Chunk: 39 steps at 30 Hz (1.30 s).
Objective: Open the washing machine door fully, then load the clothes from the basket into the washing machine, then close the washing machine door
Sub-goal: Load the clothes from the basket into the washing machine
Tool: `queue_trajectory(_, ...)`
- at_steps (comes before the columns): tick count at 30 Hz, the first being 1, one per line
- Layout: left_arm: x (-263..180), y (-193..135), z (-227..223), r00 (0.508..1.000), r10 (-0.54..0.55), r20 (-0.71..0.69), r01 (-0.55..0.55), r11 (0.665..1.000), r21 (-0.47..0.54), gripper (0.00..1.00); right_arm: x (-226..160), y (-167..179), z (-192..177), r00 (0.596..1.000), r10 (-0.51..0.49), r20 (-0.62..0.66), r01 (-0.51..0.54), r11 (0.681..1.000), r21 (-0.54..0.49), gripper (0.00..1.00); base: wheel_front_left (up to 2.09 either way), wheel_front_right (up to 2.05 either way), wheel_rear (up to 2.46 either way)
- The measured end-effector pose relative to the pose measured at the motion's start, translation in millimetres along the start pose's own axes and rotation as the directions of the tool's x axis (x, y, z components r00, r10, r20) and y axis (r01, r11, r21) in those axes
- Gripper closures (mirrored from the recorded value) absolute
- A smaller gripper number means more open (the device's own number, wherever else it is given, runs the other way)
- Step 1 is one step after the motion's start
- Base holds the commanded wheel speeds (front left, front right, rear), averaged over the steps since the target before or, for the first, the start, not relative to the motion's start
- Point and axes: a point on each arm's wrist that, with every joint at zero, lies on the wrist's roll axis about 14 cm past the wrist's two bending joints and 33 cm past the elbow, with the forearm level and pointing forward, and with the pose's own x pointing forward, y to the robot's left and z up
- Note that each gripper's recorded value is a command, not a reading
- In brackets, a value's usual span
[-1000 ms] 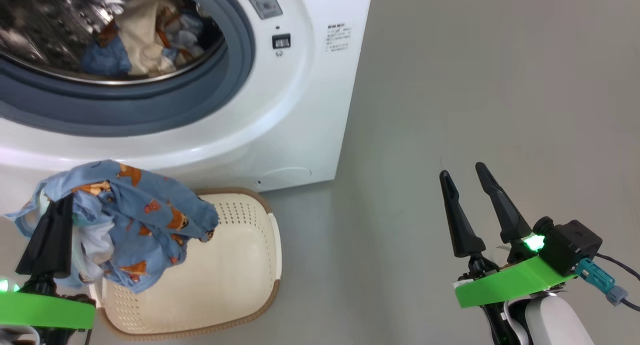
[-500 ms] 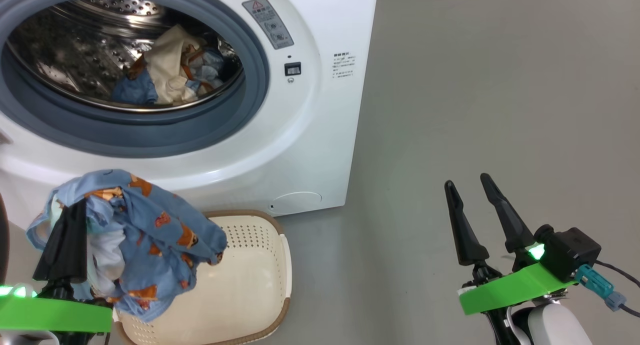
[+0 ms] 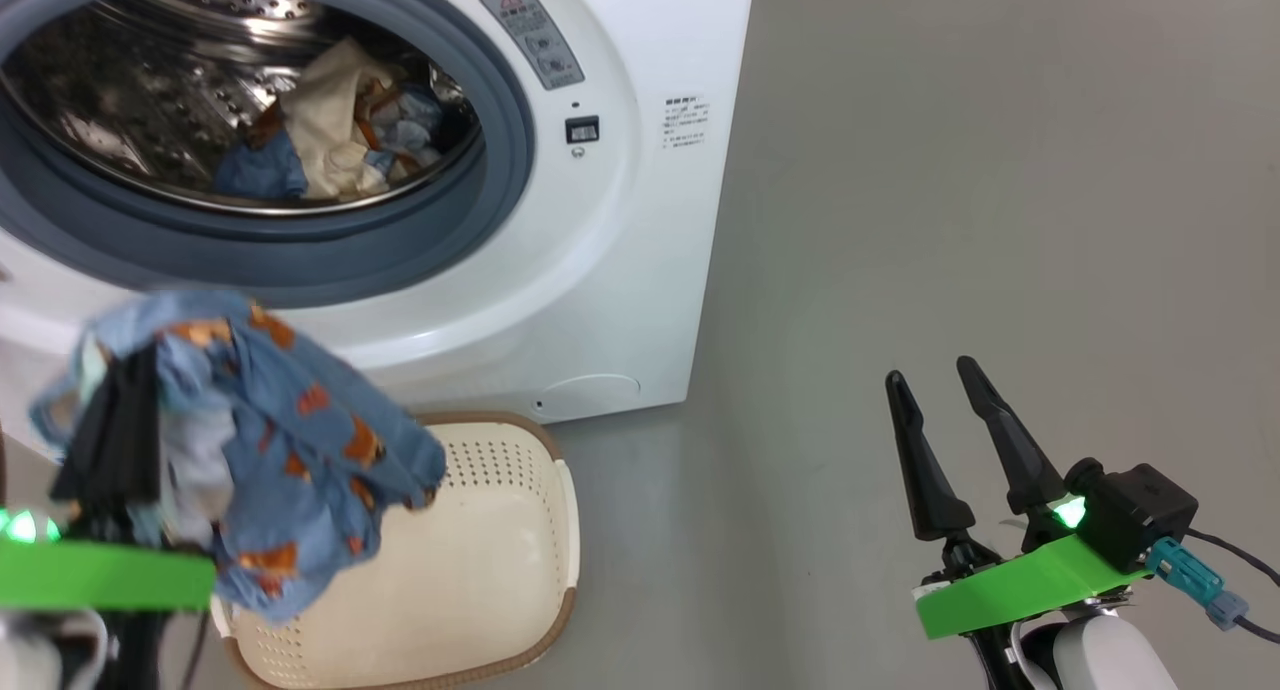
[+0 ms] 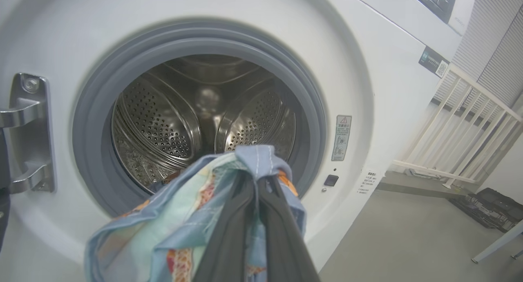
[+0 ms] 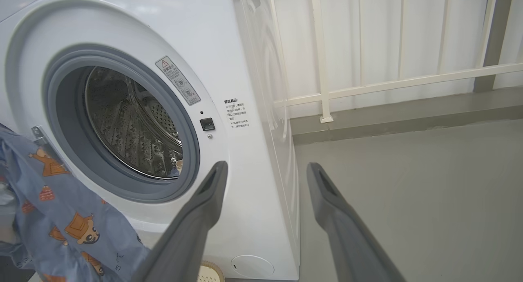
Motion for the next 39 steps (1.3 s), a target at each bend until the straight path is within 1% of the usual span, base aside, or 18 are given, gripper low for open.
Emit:
queue_trajectory(3, 18, -2, 7, 0.999, -0.027, 0.028, 0.027, 0.999, 0.018, 1.00, 1, 0, -4, 1.000, 0.002, -0.010, -0.002, 1.000, 0.000, 0.00, 0.00, 0.00, 0.00)
queue_trajectory(7, 41, 0, 8, 0.998, -0.050, 0.031, 0.048, 0.998, 0.041, 1.00, 2, -1, -9, 1.000, -0.001, -0.023, 0.001, 1.000, -0.001, 0.00, 0.00, 0.00, 0.00)
queue_trajectory(8, 52, 3, -1, 0.998, -0.055, 0.003, 0.055, 0.997, 0.047, 1.00, 2, -2, -12, 1.000, -0.005, -0.030, 0.005, 1.000, -0.003, 0.00, 0.00, 0.00, 0.00)
queue_trajectory(13, 76, 19, -33, 0.996, -0.043, -0.082, 0.047, 0.998, 0.044, 1.00, 5, -6, -18, 0.999, -0.014, -0.045, 0.013, 1.000, -0.007, 0.00, 0.00, 0.00, 0.00)
queue_trajectory(22, 126, 52, -79, 0.984, -0.022, -0.174, 0.037, 0.996, 0.080, 1.00, 10, -13, -37, 0.995, -0.036, -0.089, 0.035, 0.999, -0.002, 0.00, 0.00, 0.00, 0.00)
queue_trajectory(26, 145, 66, -98, 0.978, -0.017, -0.207, 0.039, 0.994, 0.100, 1.00, 10, -17, -46, 0.992, -0.050, -0.113, 0.050, 0.999, 0.001, 0.00, 0.00, 0.00, 0.00)
queue_trajectory(30, 164, 72, -117, 0.972, -0.034, -0.232, 0.061, 0.992, 0.112, 1.00, 10, -22, -55, 0.988, -0.064, -0.138, 0.065, 0.998, -0.002, 0.00, 0.00, 0.00, 0.00)
queue_trajectory(34, 180, 76, -136, 0.968, -0.050, -0.245, 0.077, 0.992, 0.101, 1.00, 9, -30, -62, 0.983, -0.089, -0.158, 0.088, 0.996, -0.012, 0.00, 0.00, 0.00, 0.00)
queue_trajectory(36, 191, 86, -147, 0.966, -0.047, -0.255, 0.076, 0.992, 0.104, 1.00, 7, -32, -69, 0.979, -0.099, -0.178, 0.098, 0.995, -0.012, 0.00, 0.00, 0.00, 0.00)
queue_trajectory(39, 206, 90, -152, 0.969, -0.056, -0.242, 0.086, 0.990, 0.112, 1.00, 4, -35, -74, 0.974, -0.113, -0.195, 0.113, 0.994, -0.015, 0.00, 0.00, 0.00, 0.00)
